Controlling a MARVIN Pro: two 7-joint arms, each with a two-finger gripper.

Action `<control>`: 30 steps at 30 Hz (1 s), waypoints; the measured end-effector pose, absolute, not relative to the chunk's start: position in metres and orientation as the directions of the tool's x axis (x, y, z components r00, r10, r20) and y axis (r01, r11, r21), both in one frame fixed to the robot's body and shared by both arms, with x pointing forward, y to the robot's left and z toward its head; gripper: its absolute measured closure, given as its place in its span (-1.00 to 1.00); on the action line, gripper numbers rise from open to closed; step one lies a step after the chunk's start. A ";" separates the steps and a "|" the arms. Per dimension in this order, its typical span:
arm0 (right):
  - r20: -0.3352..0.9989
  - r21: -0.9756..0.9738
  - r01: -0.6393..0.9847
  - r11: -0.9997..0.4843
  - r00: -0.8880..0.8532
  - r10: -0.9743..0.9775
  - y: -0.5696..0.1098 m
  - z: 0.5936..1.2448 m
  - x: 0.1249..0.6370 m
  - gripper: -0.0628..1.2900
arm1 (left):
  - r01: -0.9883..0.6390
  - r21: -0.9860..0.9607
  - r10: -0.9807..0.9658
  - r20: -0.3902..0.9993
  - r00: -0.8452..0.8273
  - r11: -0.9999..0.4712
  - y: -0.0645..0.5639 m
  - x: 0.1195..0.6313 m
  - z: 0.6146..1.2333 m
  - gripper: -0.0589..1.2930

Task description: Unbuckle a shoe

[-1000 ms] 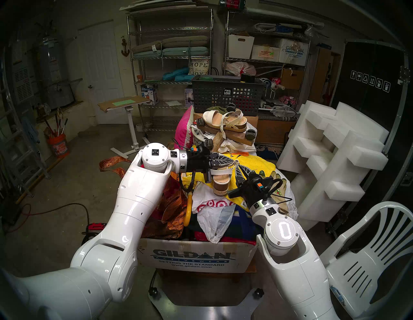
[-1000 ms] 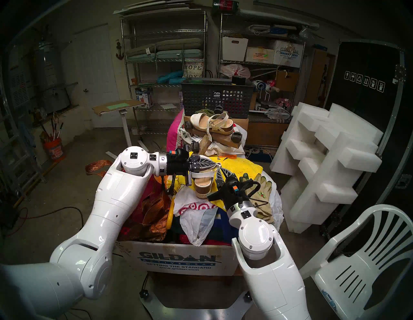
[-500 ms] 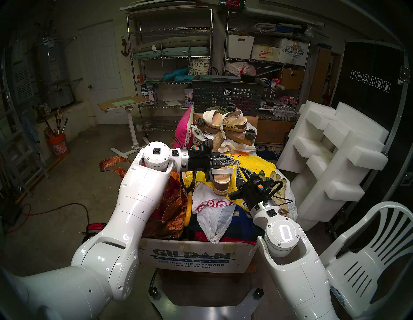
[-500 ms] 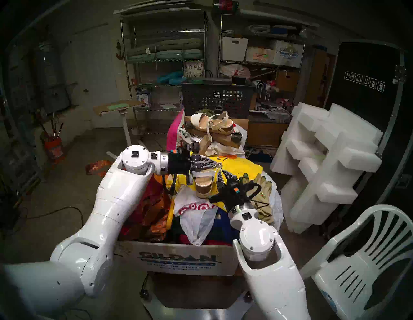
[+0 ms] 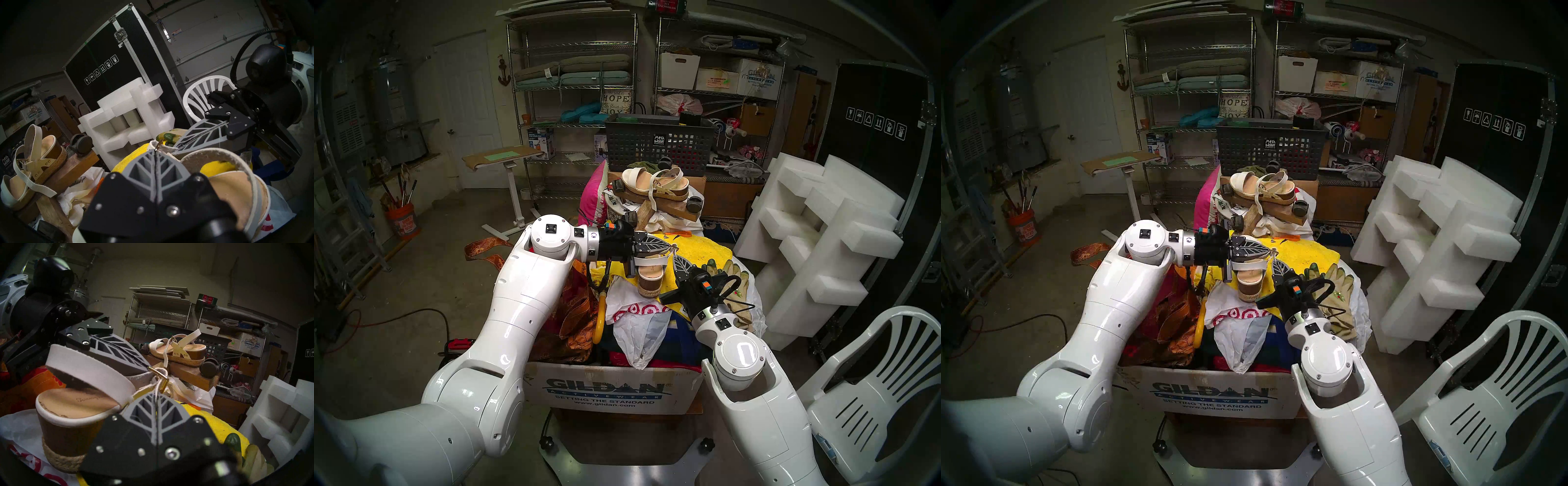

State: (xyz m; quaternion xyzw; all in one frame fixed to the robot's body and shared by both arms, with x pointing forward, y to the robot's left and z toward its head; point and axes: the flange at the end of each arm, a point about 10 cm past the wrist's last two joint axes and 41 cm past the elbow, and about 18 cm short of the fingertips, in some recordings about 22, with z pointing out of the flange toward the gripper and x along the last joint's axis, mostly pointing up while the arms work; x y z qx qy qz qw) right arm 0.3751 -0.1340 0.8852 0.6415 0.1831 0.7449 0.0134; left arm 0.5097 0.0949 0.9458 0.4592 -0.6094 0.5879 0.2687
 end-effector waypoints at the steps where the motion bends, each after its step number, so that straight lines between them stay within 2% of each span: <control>1: 0.950 0.292 0.214 -0.932 -0.178 0.257 -0.134 0.885 0.375 0.86 | -0.876 -0.469 -0.244 0.868 -0.433 -0.112 0.095 0.510 0.946 0.94; 2: 0.949 0.294 0.213 -0.932 -0.179 0.258 -0.134 0.886 0.375 0.95 | -0.876 -0.469 -0.243 0.868 -0.433 -0.112 0.096 0.509 0.946 0.94; 30: 0.947 0.295 0.216 -0.931 -0.198 0.254 -0.129 0.892 0.386 0.95 | -0.886 -0.451 -0.244 0.875 -0.417 -0.103 0.100 0.505 0.945 0.94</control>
